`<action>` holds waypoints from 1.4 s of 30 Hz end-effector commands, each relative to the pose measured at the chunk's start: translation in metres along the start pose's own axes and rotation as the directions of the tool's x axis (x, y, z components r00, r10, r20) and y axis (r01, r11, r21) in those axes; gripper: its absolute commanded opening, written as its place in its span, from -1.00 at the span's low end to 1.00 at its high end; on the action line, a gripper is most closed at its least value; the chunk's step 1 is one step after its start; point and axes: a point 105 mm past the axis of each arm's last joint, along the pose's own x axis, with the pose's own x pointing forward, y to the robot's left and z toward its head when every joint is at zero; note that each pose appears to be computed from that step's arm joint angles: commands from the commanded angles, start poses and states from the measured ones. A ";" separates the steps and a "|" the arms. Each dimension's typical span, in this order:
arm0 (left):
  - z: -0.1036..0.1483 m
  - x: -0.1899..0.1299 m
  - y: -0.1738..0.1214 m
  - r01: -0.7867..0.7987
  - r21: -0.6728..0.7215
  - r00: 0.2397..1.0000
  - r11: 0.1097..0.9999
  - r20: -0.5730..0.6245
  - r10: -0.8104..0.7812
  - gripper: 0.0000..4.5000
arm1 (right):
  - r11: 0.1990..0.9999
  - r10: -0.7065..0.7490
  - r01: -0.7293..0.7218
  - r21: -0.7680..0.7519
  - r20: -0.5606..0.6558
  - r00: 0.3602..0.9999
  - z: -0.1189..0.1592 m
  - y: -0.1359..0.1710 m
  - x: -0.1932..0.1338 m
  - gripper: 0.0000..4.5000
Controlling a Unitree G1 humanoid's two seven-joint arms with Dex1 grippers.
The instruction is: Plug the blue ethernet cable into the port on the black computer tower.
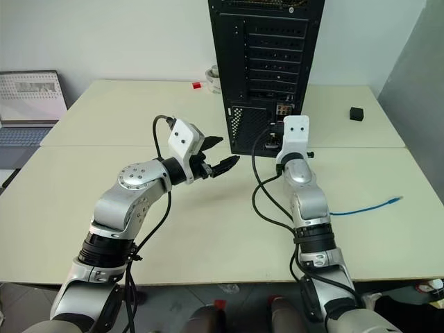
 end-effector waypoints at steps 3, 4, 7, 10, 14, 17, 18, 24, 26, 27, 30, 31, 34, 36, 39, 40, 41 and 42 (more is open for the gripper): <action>0.015 -0.002 -0.001 -0.002 0.038 0.999 0.999 0.044 0.000 0.67 | 1.000 0.014 -0.015 0.013 0.087 0.996 0.026 0.005 0.001 -1.00; 0.014 -0.002 0.000 -0.002 0.039 0.999 0.999 0.043 0.000 0.67 | 1.000 0.011 -0.012 0.011 0.087 0.996 0.026 0.005 0.002 -1.00; 0.013 -0.002 0.000 -0.002 0.040 0.999 0.999 0.040 0.001 0.67 | 1.000 -0.008 0.007 0.008 0.082 0.997 0.025 0.002 0.003 -1.00; 0.013 -0.002 0.000 -0.002 0.040 0.999 0.999 0.037 0.000 0.67 | 1.000 -0.017 0.017 0.005 0.073 0.997 0.023 0.000 0.004 -1.00; 0.013 -0.002 0.000 0.012 0.042 1.000 0.999 0.027 -0.013 0.67 | 1.000 -0.020 0.021 -0.005 0.065 0.998 0.022 0.002 0.005 -1.00; 0.014 -0.001 -0.003 0.053 0.037 0.999 0.998 0.013 -0.053 0.67 | 0.999 -0.030 0.032 -0.024 0.063 0.998 0.023 0.003 0.007 -1.00; 0.014 -0.001 -0.004 0.066 0.038 0.998 0.997 0.008 -0.066 0.67 | 0.999 -0.032 0.034 -0.029 0.063 0.998 0.023 0.004 0.008 -1.00; 0.017 0.002 -0.002 0.085 0.046 0.996 0.995 -0.001 -0.085 0.67 | 0.998 -0.038 0.041 -0.053 0.060 0.997 0.025 0.010 0.013 -1.00; 0.018 0.003 0.000 0.083 0.055 0.997 0.995 -0.001 -0.083 0.67 | 0.997 -0.033 0.037 -0.065 0.058 0.998 0.025 0.013 0.014 -1.00; 0.018 0.004 0.000 0.083 0.056 0.997 0.995 -0.001 -0.083 0.67 | 0.997 -0.032 0.036 -0.071 0.057 0.998 0.025 0.014 0.015 -1.00; 0.018 0.005 0.001 0.083 0.063 0.997 0.995 -0.001 -0.083 0.67 | 0.996 -0.029 0.034 -0.085 0.058 0.998 0.025 0.016 0.017 -1.00; 0.018 0.005 0.001 0.082 0.066 0.997 0.994 -0.001 -0.082 0.67 | 0.996 -0.028 0.033 -0.088 0.057 0.998 0.025 0.016 0.017 -1.00; 0.018 0.005 0.001 0.080 0.071 0.997 0.994 -0.001 -0.080 0.67 | 0.994 -0.035 0.040 -0.098 0.056 0.998 0.025 0.017 0.018 -1.00; 0.017 0.005 0.001 0.075 0.075 0.997 0.994 -0.004 -0.075 0.67 | 0.994 -0.043 0.048 -0.099 0.053 0.998 0.023 0.016 0.019 -1.00; 0.015 0.004 0.003 0.066 0.081 0.998 0.995 -0.010 -0.065 0.67 | 0.994 -0.068 0.071 -0.087 0.044 0.997 0.020 0.012 0.019 -1.00; 0.014 0.004 0.003 0.062 0.081 0.998 0.995 -0.011 -0.061 0.67 | 0.993 -0.077 0.080 -0.082 0.042 0.996 0.019 0.010 0.019 -1.00; 0.013 0.003 0.004 0.057 0.081 0.998 0.995 -0.013 -0.056 0.67 | 0.993 -0.085 0.088 -0.078 0.042 0.996 0.019 0.009 0.018 -1.00; 0.013 0.002 0.005 0.051 0.081 0.999 0.995 -0.014 -0.050 0.67 | 0.993 -0.092 0.095 -0.072 0.043 0.995 0.018 0.007 0.018 -1.00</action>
